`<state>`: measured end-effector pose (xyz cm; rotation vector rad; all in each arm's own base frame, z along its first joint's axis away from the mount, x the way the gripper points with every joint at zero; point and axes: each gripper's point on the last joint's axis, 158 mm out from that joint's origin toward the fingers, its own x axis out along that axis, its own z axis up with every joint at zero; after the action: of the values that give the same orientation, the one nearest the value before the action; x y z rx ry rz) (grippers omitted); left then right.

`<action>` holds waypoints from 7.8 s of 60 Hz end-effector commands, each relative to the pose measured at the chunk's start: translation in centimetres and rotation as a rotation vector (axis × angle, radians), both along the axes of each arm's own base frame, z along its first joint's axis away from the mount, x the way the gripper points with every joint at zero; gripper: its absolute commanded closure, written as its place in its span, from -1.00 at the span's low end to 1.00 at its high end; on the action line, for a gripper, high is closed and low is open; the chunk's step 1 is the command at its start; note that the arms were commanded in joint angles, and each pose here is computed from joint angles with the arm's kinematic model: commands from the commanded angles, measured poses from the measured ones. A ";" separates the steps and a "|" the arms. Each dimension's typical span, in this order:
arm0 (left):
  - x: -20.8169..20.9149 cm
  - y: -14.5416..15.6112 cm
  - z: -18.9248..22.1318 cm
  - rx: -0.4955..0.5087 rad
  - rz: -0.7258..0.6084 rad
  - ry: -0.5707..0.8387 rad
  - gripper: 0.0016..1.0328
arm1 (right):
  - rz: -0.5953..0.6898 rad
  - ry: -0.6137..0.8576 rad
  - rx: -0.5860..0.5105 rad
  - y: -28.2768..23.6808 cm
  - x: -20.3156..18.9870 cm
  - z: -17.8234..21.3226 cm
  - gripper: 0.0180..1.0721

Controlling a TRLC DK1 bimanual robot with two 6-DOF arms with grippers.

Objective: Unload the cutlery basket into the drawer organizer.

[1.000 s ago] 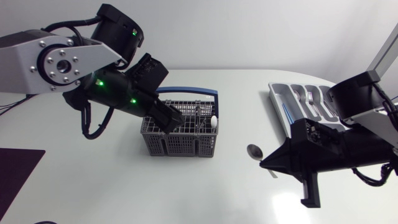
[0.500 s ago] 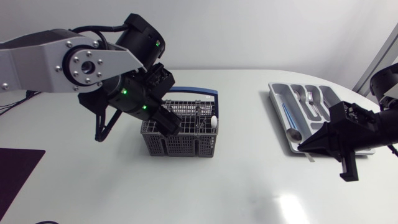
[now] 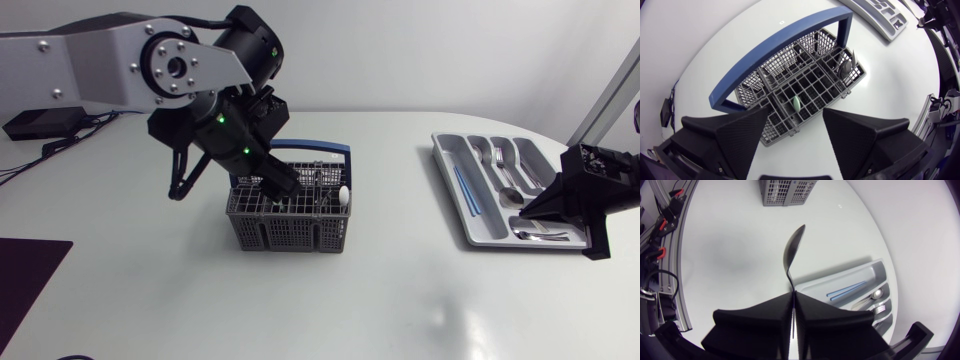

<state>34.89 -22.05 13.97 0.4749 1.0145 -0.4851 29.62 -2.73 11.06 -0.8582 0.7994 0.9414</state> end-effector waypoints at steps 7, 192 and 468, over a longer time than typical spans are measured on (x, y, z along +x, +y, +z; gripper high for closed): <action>1.2 -0.2 0.1 0.004 0.047 0.021 -0.48 | 0.032 0.021 -0.089 -3.7 0.9 -1.6 0.89; 1.1 -0.1 -5.2 -0.001 0.161 0.135 0.59 | -0.070 0.060 0.099 13.8 -2.0 -1.2 -0.66; -9.4 -9.8 3.5 -0.456 -0.210 0.350 0.81 | 0.026 -0.222 0.332 29.2 -3.9 3.5 0.89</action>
<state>25.75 -31.51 17.22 0.1018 1.1374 -0.9768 25.67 26.16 14.39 -0.6742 0.4233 0.9459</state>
